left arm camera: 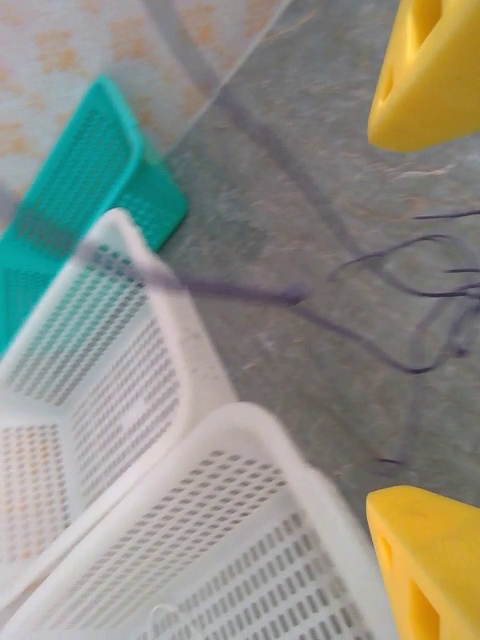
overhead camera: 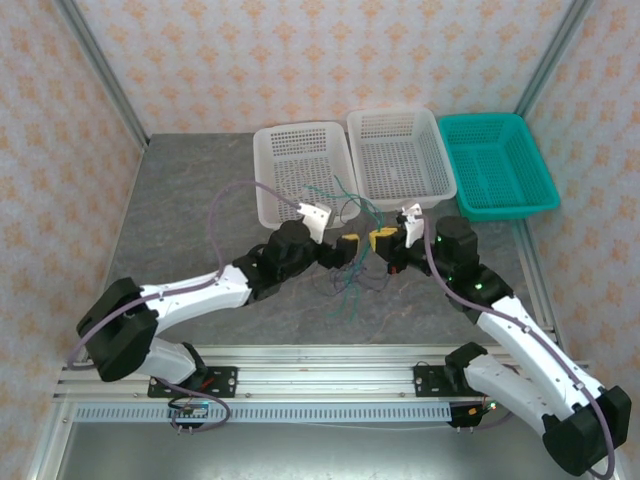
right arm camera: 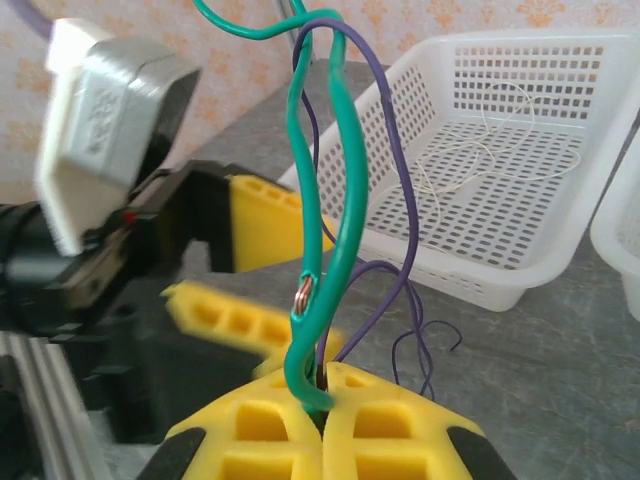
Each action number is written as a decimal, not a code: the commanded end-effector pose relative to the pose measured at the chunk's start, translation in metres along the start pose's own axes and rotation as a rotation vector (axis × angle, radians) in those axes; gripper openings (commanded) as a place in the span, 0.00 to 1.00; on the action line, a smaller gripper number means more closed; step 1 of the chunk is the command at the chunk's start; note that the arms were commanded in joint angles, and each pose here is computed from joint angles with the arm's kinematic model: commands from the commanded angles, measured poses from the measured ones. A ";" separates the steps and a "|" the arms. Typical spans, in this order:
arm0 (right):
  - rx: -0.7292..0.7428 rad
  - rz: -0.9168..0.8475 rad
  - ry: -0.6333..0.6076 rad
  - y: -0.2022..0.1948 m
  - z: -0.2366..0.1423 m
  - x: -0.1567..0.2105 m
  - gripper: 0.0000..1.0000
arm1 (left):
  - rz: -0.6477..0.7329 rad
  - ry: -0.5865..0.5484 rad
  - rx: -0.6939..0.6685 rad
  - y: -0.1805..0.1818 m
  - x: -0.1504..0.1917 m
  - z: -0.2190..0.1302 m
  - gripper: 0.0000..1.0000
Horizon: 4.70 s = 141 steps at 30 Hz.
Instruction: Untangle the cables
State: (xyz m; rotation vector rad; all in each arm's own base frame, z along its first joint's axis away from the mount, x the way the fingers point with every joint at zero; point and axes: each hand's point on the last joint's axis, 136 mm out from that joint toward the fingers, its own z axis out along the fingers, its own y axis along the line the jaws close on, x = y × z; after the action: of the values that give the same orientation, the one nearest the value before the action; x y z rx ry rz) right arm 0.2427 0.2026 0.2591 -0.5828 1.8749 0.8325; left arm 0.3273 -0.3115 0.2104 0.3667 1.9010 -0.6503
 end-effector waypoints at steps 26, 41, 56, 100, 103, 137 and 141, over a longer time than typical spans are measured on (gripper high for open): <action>1.094 0.783 -0.104 -0.183 -0.099 0.135 0.00 | -0.252 -0.190 -0.365 0.093 -0.114 -0.148 0.00; 1.424 1.269 -0.058 -0.239 -0.162 0.201 0.00 | -0.287 -0.281 -0.681 0.170 -0.169 -0.264 0.00; 0.998 1.248 -0.085 -0.224 -0.101 0.171 0.07 | -0.333 -0.437 -0.239 0.119 -0.263 -0.248 0.00; 0.836 1.188 -0.132 -0.182 -0.095 0.144 0.03 | -0.296 -0.504 0.271 0.014 -0.368 0.084 0.00; 0.840 1.183 -0.133 -0.182 -0.096 0.142 0.03 | -0.278 -0.585 0.300 0.001 -0.394 0.054 0.00; 0.817 1.206 -0.137 -0.176 -0.096 0.139 0.03 | -0.166 -0.358 0.045 0.060 -0.227 0.233 0.04; 0.814 1.201 -0.131 -0.175 -0.096 0.137 0.03 | -0.171 -0.309 0.020 0.064 -0.207 0.245 0.53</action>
State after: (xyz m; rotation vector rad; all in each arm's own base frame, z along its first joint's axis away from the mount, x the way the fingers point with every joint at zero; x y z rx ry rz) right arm 0.2508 0.0070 0.1027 1.1984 2.1291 0.6366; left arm 0.6300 -0.3952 0.3006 0.1243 1.6488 -0.7998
